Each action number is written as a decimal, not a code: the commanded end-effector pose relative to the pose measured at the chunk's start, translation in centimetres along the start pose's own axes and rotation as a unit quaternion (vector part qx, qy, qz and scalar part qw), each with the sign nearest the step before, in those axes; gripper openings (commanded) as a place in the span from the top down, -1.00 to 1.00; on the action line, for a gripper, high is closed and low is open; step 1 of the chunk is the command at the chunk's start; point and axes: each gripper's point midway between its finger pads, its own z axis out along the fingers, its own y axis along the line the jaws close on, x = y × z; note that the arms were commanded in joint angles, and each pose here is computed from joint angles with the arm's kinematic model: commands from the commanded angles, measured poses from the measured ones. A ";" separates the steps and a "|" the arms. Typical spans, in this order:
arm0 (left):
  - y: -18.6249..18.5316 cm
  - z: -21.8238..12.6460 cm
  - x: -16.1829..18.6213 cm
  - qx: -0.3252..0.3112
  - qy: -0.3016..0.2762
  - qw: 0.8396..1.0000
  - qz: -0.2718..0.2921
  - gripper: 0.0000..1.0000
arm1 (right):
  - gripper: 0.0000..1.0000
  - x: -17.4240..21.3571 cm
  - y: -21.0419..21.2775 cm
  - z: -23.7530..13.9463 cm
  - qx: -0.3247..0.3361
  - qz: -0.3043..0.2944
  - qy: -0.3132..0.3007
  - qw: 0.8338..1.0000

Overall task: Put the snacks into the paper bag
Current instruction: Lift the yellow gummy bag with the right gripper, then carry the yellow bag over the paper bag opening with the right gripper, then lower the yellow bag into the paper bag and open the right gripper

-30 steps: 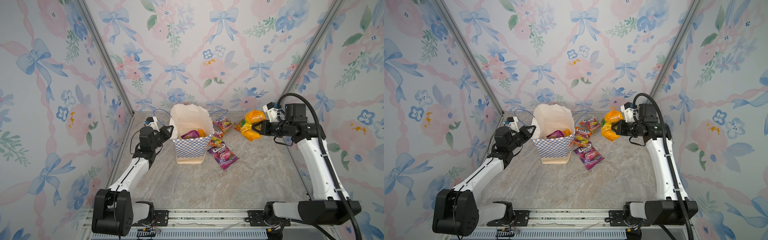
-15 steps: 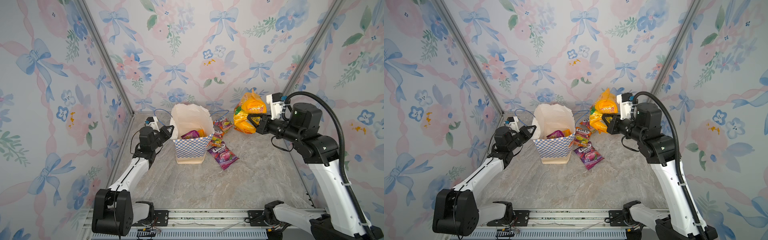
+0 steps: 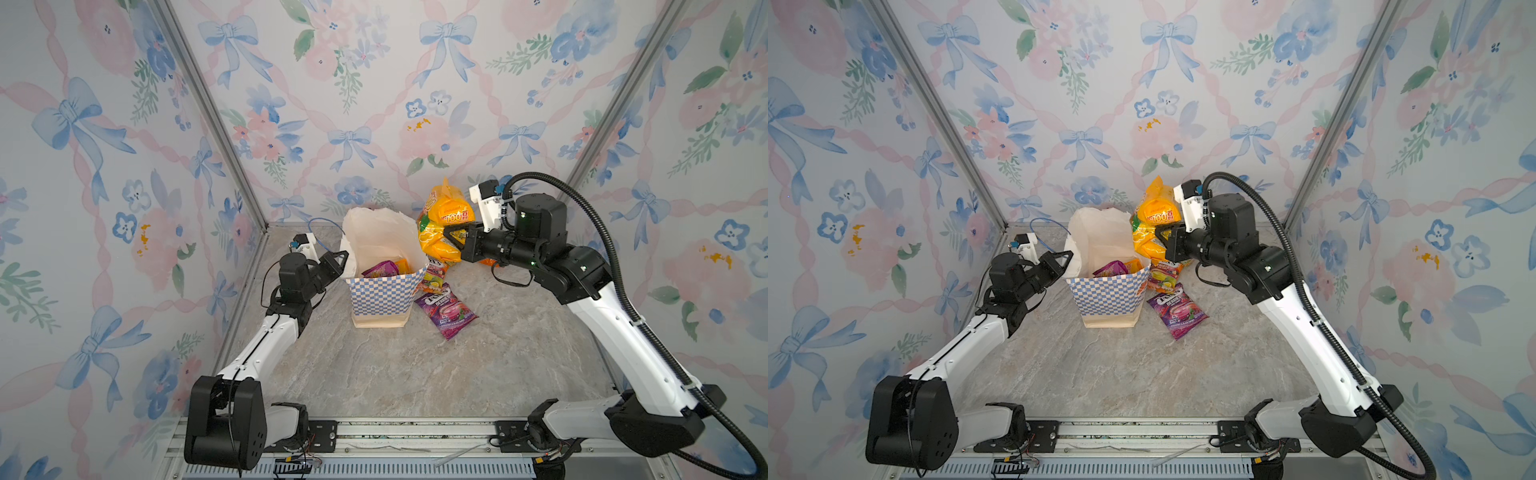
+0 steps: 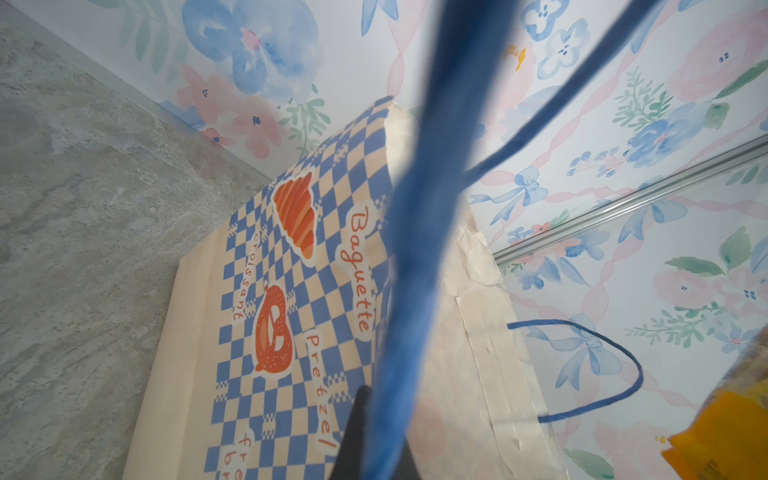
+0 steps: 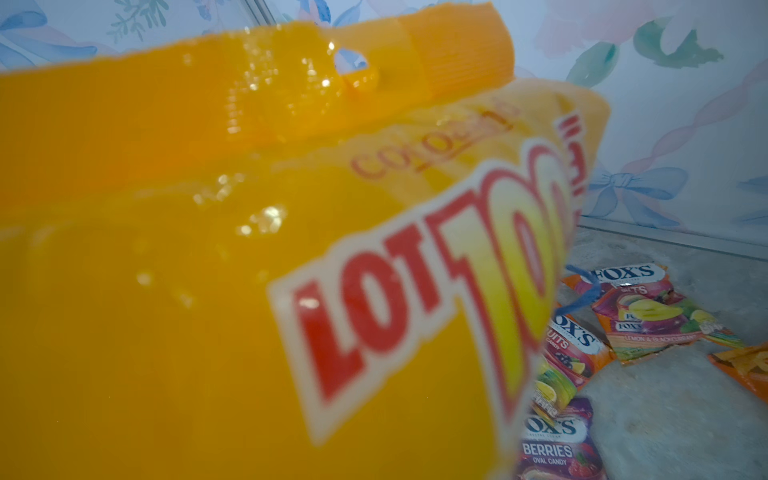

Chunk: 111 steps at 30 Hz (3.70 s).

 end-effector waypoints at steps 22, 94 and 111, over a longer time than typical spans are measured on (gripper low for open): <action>0.6 0.5 -0.2 -0.004 -0.001 1.000 -0.011 1.00 | 1.00 -7.1 6.9 -0.8 -0.121 -0.028 -0.115 0.986; -0.9 0.1 0.4 0.014 -0.003 1.000 -0.008 1.00 | 1.00 5.0 -3.1 19.7 0.143 -0.205 0.147 0.957; -1.0 -0.1 0.3 0.015 -0.005 1.000 -0.008 1.00 | 0.84 4.4 -5.0 21.6 0.229 -0.328 0.124 0.908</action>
